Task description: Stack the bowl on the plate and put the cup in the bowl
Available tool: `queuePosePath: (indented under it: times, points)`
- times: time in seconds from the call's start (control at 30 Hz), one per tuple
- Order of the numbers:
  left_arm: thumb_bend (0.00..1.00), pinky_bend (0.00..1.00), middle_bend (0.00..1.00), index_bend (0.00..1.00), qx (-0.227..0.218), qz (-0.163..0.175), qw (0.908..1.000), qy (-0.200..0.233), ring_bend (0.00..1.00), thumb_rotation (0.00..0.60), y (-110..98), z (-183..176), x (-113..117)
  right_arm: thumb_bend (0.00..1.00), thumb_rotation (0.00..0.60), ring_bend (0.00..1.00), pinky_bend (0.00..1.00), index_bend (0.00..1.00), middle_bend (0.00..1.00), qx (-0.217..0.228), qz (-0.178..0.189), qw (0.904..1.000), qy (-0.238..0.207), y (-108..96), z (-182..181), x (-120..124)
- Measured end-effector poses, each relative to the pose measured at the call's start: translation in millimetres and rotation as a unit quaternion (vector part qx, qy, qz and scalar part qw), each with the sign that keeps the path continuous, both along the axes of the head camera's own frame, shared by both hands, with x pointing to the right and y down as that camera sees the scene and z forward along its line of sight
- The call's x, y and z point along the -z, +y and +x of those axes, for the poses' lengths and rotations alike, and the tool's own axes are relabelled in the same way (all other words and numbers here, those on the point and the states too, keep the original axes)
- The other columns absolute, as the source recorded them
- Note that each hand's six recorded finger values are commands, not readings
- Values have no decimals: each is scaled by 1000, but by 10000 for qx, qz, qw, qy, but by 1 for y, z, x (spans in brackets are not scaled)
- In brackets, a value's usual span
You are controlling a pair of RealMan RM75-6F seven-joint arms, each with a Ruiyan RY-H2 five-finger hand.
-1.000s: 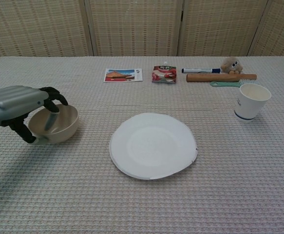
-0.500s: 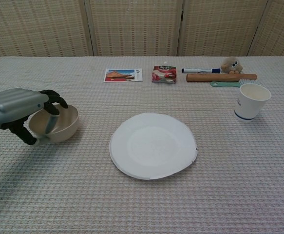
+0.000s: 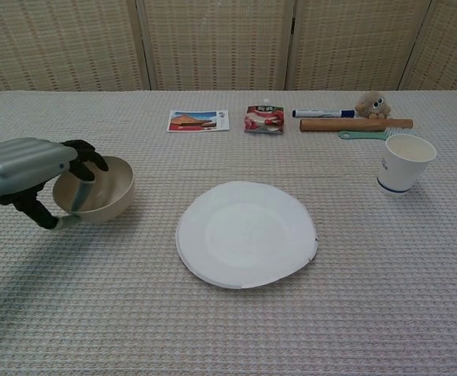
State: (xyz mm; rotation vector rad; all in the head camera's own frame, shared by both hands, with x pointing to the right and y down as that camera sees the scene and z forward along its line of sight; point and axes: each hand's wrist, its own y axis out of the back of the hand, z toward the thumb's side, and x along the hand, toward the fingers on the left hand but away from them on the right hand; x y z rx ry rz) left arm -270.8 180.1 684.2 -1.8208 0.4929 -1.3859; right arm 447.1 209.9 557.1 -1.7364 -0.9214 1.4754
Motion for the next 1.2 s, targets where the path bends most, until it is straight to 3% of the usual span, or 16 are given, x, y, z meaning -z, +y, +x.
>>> queuePosePath:
  times: [0.37, 0.77, 1.2]
  points:
    - [373, 191, 203, 652, -42, 111, 9999, 66, 0, 600, 0, 8, 18, 226, 600, 0, 0, 0, 0, 38, 24, 10000, -55, 1, -2, 2]
    - [373, 191, 206, 657, -417, 288, 9987, 46, 0, 600, 7, 46, 45, 226, 600, 0, 0, 0, 0, 60, 51, 9994, -329, 1, -1, 10]
    - [373, 191, 210, 663, -737, 125, 9969, 233, 0, 600, 7, 113, 33, 226, 600, 0, 0, 0, 0, 2, -15, 9983, -590, -2, 10, 17]
